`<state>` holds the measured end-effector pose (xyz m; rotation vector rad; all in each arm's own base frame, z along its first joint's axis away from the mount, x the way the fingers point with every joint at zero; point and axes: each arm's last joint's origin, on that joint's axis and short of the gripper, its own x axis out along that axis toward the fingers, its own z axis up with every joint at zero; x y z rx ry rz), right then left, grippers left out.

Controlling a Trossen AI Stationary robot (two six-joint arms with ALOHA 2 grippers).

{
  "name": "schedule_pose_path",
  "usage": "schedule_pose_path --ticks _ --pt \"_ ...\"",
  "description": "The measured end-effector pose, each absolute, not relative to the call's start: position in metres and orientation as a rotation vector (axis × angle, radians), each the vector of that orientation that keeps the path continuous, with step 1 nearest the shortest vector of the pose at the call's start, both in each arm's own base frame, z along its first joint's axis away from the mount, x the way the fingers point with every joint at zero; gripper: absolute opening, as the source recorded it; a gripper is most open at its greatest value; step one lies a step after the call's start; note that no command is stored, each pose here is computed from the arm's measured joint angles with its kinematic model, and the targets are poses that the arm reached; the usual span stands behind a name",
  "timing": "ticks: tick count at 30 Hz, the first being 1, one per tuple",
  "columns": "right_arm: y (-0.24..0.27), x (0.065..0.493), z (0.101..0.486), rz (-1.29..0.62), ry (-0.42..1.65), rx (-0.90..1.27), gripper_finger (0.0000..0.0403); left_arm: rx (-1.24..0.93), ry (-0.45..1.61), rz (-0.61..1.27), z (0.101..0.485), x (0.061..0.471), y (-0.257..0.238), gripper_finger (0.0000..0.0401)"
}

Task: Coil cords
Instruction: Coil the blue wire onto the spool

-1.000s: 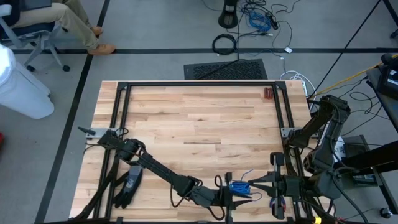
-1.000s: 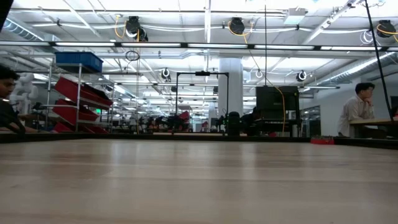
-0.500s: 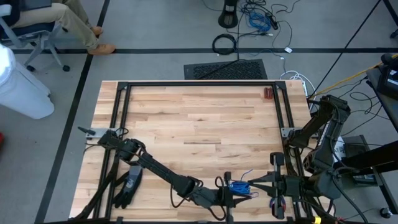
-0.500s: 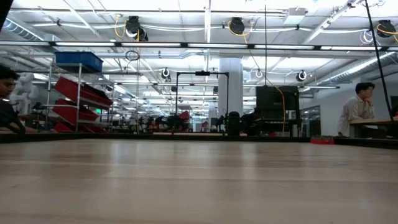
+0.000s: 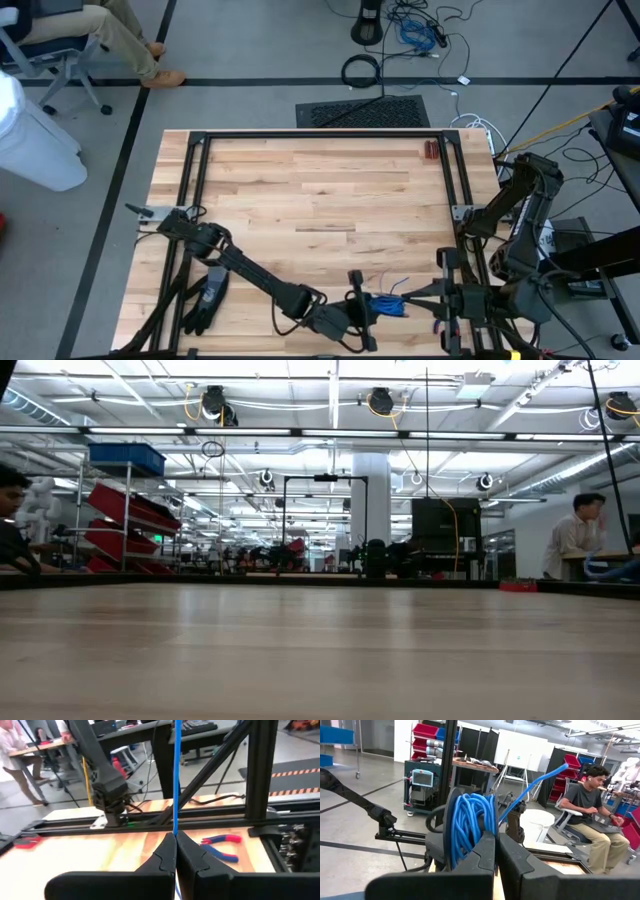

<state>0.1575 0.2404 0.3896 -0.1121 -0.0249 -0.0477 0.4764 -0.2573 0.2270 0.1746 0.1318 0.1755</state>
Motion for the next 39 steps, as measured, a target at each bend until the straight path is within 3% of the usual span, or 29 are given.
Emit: schedule_pose_path --ticks 16,27,39 --pt "0.241 0.157 0.39 -0.045 -0.026 -0.1 0.0 0.415 0.331 0.453 0.279 0.414 -0.267 0.0001" --pt "0.24 0.157 0.39 -0.049 -0.025 -0.103 0.0 0.373 0.423 0.503 0.311 0.356 -0.262 0.0001" --pt "0.24 0.157 0.389 -0.05 -0.024 -0.104 0.0 0.394 0.437 0.499 0.31 0.348 -0.265 0.0001"
